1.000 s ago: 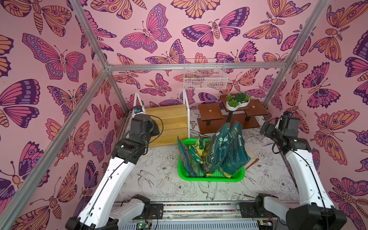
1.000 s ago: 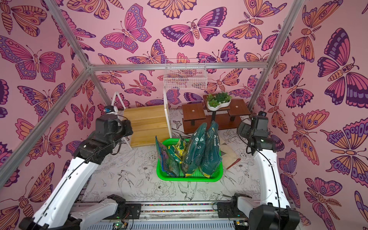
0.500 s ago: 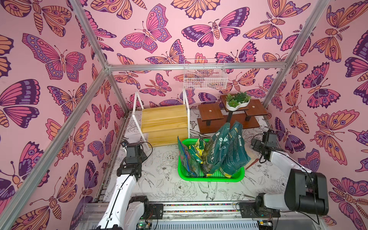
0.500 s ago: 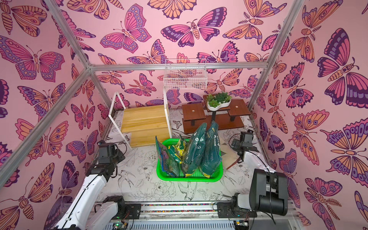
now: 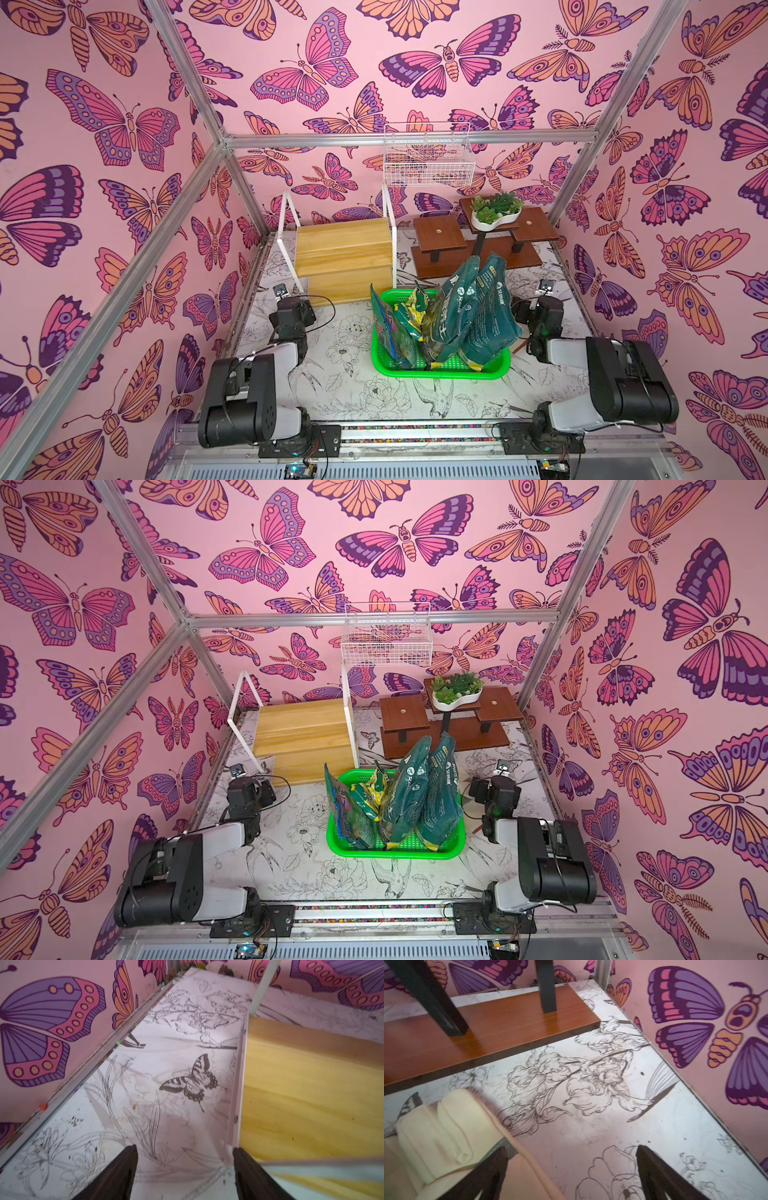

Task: Take down the fertilizer bag from the shelf
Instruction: Reset both arms

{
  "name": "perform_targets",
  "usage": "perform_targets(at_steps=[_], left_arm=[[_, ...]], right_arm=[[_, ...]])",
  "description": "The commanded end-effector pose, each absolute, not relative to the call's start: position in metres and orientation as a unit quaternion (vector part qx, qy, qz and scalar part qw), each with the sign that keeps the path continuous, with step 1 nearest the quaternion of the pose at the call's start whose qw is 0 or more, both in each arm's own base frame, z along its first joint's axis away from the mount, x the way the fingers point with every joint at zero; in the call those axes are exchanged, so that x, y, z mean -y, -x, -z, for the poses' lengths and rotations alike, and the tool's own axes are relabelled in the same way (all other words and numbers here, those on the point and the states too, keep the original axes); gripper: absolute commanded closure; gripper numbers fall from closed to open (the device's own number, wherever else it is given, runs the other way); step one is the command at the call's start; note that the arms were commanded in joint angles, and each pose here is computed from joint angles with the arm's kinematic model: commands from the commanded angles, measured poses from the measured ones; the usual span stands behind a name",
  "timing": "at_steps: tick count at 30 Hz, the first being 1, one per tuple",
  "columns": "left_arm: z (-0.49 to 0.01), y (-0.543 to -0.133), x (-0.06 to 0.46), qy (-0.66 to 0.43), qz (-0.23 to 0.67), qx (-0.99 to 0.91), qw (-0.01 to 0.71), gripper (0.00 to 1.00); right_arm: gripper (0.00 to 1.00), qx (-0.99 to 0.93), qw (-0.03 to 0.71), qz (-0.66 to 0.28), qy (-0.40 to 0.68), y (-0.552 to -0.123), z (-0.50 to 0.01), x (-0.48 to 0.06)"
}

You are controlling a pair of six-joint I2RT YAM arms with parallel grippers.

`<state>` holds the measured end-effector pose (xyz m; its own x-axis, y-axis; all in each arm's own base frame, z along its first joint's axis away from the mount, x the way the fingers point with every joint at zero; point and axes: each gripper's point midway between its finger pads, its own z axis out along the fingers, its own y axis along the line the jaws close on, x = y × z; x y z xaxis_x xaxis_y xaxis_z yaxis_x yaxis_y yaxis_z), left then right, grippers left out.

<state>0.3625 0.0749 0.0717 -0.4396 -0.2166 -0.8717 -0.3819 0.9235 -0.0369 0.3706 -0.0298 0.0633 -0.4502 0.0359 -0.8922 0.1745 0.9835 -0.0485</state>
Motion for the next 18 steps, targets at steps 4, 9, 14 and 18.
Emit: perform_targets(at_steps=[4,9,14,18], left_arm=[[-0.093,-0.389,-0.033,0.072,-0.027,-0.807,0.586,0.21],[-0.089,-0.390,-0.028,0.061,-0.029,-0.818,0.571,0.14],[-0.089,-0.390,-0.031,0.071,-0.034,-0.818,0.570,0.00],[-0.090,-0.389,-0.033,0.083,-0.061,-0.815,0.570,0.00]], right_arm=[[0.01,-0.813,0.575,0.077,-0.039,-0.387,-0.097,0.024],[0.01,-0.824,0.559,0.076,-0.050,-0.390,-0.094,0.028],[0.01,-0.825,0.559,0.063,-0.050,-0.391,-0.093,0.029],[0.01,-0.825,0.560,0.063,-0.050,-0.390,-0.094,0.029]])
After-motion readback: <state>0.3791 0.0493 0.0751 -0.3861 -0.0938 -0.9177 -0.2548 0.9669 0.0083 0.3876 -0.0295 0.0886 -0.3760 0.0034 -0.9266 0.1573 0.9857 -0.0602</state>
